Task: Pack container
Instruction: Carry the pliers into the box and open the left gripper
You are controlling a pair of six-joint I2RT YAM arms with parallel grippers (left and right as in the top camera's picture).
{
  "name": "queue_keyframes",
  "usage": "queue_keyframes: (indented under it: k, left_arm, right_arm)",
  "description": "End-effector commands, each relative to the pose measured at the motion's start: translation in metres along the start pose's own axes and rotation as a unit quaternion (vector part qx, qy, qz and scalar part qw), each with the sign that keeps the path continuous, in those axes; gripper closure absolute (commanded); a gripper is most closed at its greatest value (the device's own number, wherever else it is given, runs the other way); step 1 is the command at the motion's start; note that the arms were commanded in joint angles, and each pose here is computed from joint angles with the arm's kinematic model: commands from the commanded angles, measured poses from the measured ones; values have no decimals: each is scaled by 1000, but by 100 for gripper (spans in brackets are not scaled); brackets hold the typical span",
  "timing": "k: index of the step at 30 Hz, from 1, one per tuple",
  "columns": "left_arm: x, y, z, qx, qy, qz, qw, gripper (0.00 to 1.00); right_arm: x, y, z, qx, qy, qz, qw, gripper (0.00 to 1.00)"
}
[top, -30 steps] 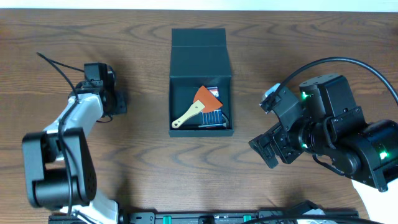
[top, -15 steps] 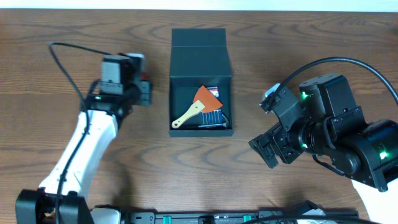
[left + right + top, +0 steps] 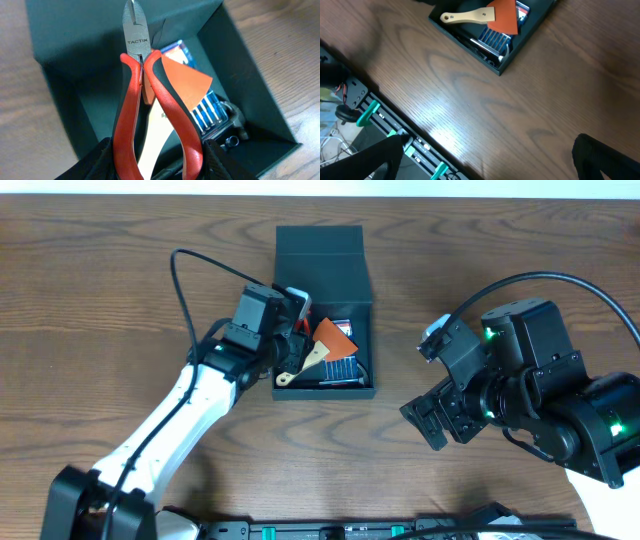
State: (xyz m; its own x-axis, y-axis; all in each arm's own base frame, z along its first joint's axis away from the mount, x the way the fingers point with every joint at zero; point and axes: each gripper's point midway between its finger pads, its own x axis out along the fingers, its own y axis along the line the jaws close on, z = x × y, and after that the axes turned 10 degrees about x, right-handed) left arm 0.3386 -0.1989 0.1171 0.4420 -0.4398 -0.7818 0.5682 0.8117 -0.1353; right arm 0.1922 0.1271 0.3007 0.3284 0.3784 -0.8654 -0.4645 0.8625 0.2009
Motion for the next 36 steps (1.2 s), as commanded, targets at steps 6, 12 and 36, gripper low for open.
queue_keyframes:
  k: [6,12,36]
  left_arm:
    - [19,2,-16,-71,34,-2,997,94]
    - [18,15,-22,-100,43,38,993,94]
    - [-81,52,36,-127,-119,176,969,1]
  right_arm:
    - [0,1,-1,6,0,3,1000,1]
    - [0,1,-1,6,0,3,1000,1]
    - [0,1,-1,6,0,3,1000,1]
